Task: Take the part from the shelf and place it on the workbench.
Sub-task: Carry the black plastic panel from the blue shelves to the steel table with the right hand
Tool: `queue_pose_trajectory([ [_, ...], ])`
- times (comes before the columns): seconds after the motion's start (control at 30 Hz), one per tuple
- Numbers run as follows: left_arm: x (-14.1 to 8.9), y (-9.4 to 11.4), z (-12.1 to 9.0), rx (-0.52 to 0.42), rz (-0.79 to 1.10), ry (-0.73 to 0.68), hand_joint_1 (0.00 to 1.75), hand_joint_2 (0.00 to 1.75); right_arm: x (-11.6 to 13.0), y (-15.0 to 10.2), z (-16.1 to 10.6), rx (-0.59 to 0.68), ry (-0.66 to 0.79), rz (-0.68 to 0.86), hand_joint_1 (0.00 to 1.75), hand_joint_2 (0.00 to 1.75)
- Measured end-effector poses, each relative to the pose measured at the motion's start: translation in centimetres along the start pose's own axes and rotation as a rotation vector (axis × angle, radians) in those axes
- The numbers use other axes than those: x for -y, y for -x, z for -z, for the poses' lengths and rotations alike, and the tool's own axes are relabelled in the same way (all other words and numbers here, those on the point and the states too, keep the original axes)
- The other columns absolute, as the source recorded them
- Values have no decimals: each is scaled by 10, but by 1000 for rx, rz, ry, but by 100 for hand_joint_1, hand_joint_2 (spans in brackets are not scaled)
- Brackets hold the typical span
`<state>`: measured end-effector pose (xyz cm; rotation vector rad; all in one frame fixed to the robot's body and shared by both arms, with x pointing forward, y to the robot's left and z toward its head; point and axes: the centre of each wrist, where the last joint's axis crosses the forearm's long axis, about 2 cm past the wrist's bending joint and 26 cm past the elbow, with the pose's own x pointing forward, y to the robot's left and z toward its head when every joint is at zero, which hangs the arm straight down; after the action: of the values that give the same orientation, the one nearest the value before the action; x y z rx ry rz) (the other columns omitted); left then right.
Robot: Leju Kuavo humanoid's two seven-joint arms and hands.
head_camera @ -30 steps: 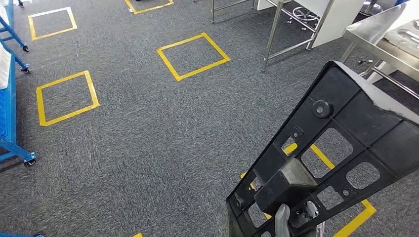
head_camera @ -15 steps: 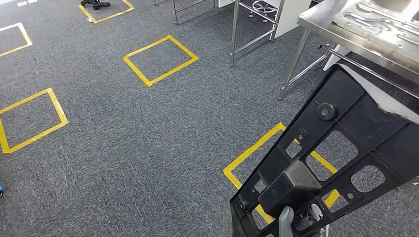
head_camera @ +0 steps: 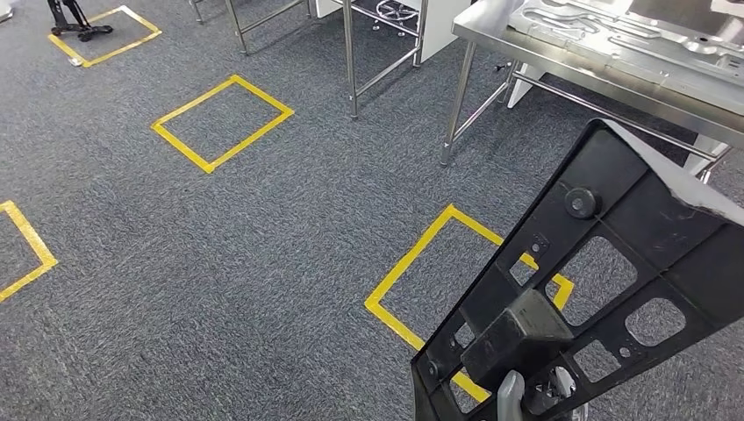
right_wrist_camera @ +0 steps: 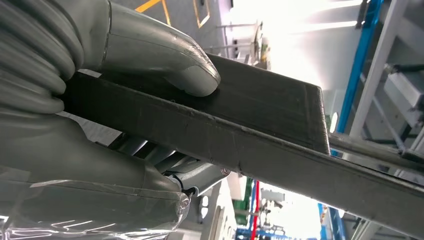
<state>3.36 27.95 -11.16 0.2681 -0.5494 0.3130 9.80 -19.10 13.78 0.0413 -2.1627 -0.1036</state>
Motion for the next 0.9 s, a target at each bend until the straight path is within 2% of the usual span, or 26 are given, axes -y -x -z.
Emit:
queue_pose_trajectory([
  [0.9,3,0,0,30,-32,53,0,0,2,-2,0,-37,36,-69,175,175],
])
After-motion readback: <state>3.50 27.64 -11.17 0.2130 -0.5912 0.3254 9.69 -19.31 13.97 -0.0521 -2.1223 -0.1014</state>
